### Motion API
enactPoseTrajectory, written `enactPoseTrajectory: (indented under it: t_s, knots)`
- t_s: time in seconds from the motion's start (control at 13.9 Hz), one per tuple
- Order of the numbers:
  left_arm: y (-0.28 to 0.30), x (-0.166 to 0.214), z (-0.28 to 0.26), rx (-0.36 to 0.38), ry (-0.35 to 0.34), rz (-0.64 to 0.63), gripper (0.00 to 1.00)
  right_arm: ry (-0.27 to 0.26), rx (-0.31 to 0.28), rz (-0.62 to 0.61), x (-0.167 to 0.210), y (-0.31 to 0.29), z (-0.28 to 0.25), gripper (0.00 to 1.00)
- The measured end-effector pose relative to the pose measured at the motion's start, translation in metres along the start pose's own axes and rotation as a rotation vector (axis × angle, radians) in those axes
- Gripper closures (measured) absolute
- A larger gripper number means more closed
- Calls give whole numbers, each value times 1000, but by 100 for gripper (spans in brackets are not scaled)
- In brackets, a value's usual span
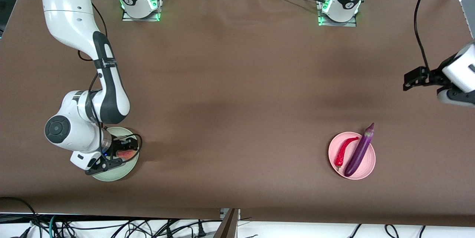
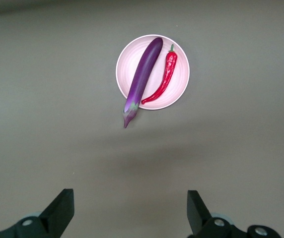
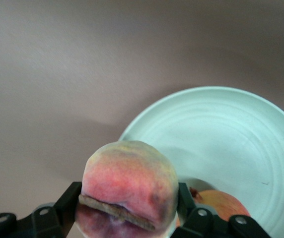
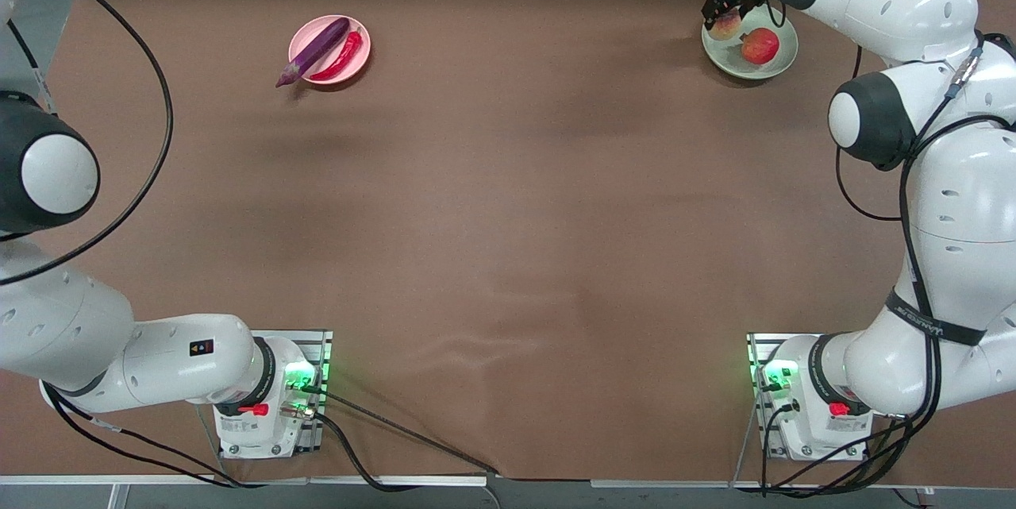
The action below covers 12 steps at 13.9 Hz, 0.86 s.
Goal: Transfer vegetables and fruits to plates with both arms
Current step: 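Carry the peach to the green plate while the left gripper withdraws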
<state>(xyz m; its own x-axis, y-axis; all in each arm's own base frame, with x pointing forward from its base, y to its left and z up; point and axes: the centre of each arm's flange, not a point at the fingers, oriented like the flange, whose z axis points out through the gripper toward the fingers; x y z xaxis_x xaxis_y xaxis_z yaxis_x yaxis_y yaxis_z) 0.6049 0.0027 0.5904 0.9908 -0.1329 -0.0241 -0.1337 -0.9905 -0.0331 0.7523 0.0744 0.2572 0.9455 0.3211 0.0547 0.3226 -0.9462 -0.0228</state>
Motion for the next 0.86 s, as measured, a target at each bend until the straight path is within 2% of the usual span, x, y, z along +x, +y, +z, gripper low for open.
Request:
enactPoseTrajectory:
  t_s: [0.43, 0.58, 0.72, 0.86]
  knots:
    - [4, -40, 6, -36, -34, -35, 0, 12, -13, -22, -3, 8, 21, 19]
    - [5, -42, 11, -37, -45, -35, 0, 26, -18, -18, -2, 12, 20, 1]
    - [5, -42, 12, -38, -48, -35, 0, 47, -21, -14, 1, 17, 4, 0]
    - [5, -42, 12, -38, -49, -35, 0, 42, -4, -20, 4, 12, -33, 0]
